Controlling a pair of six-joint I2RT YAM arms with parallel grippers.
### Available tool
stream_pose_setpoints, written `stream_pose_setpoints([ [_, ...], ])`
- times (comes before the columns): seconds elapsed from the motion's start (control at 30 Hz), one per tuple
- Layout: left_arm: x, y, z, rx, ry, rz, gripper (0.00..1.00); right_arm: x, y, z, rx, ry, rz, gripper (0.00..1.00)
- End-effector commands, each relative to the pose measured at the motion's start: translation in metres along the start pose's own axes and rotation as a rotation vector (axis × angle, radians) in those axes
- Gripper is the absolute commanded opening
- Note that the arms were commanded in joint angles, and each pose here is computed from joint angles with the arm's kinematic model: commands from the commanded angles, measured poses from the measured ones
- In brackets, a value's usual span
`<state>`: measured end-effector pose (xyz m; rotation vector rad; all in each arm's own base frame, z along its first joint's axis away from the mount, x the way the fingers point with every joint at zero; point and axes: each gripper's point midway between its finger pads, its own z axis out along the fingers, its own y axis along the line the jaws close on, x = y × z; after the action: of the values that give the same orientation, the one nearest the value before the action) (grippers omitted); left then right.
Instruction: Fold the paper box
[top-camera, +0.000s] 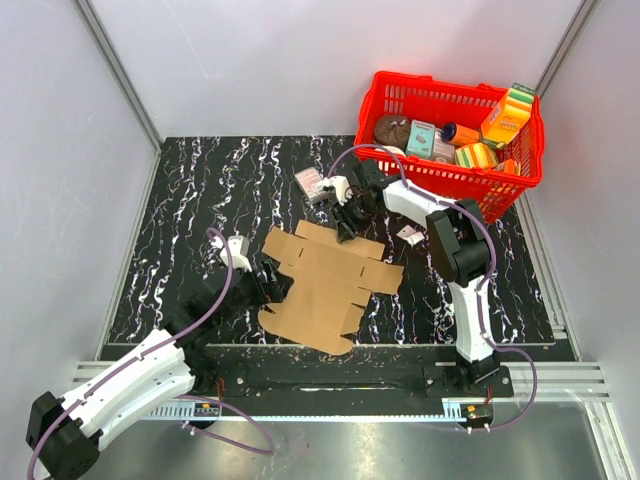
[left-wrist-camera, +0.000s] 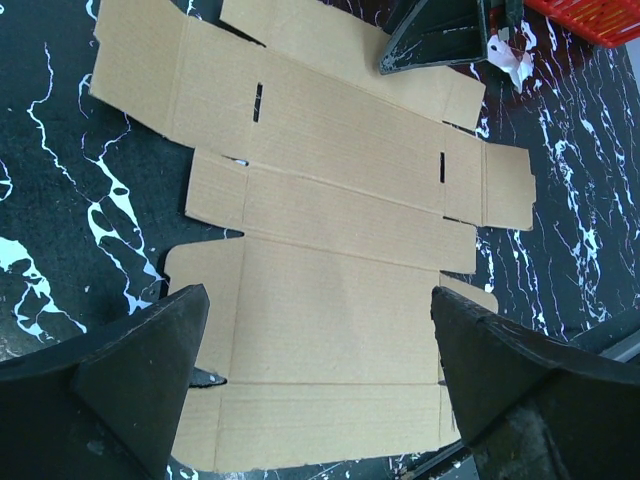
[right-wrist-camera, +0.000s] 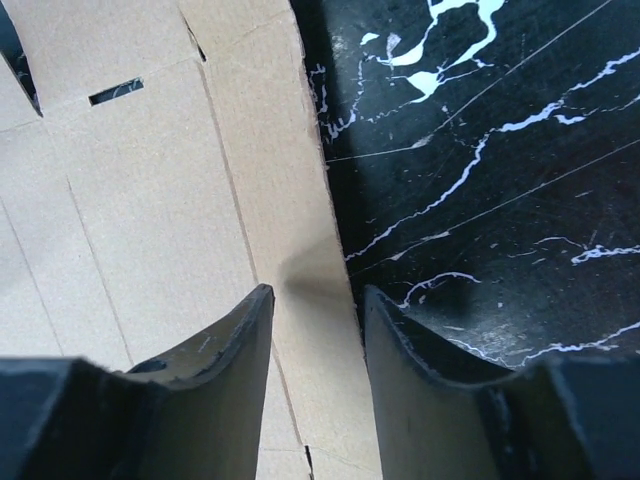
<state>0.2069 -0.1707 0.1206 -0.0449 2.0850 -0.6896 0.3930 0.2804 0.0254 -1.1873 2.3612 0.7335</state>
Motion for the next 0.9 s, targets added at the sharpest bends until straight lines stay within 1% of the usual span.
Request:
stream_pose_setpoints([
  [0.0, -0.007, -0.005, -0.001, 0.026, -0.037, -0.003, 0.99, -0.022, 0.020, -0.020, -0.063, -0.049, -0.017, 0.44],
  [0.07, -0.008, -0.005, -0.002, 0.026, -0.039, -0.005, 0.99, -0.022, 0.025, -0.021, -0.088, -0.051, -0.014, 0.39],
  [0.37, 0.003, 0.003, -0.003, 0.015, -0.024, -0.016, 0.99, -0.021, 0.047, -0.030, -0.178, -0.068, 0.004, 0.33],
  [0.5, 0.005, 0.004, -0.004, 0.016, -0.025, -0.018, 0.98, -0.027, 0.059, -0.043, -0.204, -0.101, -0.006, 0.23],
  [0.57, 0.005, 0.005, -0.004, 0.017, -0.026, -0.020, 0.97, -0.027, 0.061, -0.046, -0.203, -0.105, -0.001, 0.22],
  [0.6, 0.005, 0.004, -0.004, 0.021, -0.024, -0.020, 0.97, -0.029, 0.062, -0.050, -0.199, -0.113, -0.001, 0.20],
  [0.7, 0.006, 0.002, -0.004, 0.033, -0.020, -0.017, 0.95, -0.027, 0.063, -0.051, -0.189, -0.118, -0.004, 0.21],
  [0.77, 0.009, 0.002, -0.003, 0.035, -0.011, -0.016, 0.95, -0.024, 0.061, -0.048, -0.178, -0.111, -0.001, 0.24],
  [0.87, 0.011, 0.002, -0.002, 0.037, -0.004, -0.015, 0.95, -0.017, 0.057, -0.040, -0.174, -0.089, 0.012, 0.25],
])
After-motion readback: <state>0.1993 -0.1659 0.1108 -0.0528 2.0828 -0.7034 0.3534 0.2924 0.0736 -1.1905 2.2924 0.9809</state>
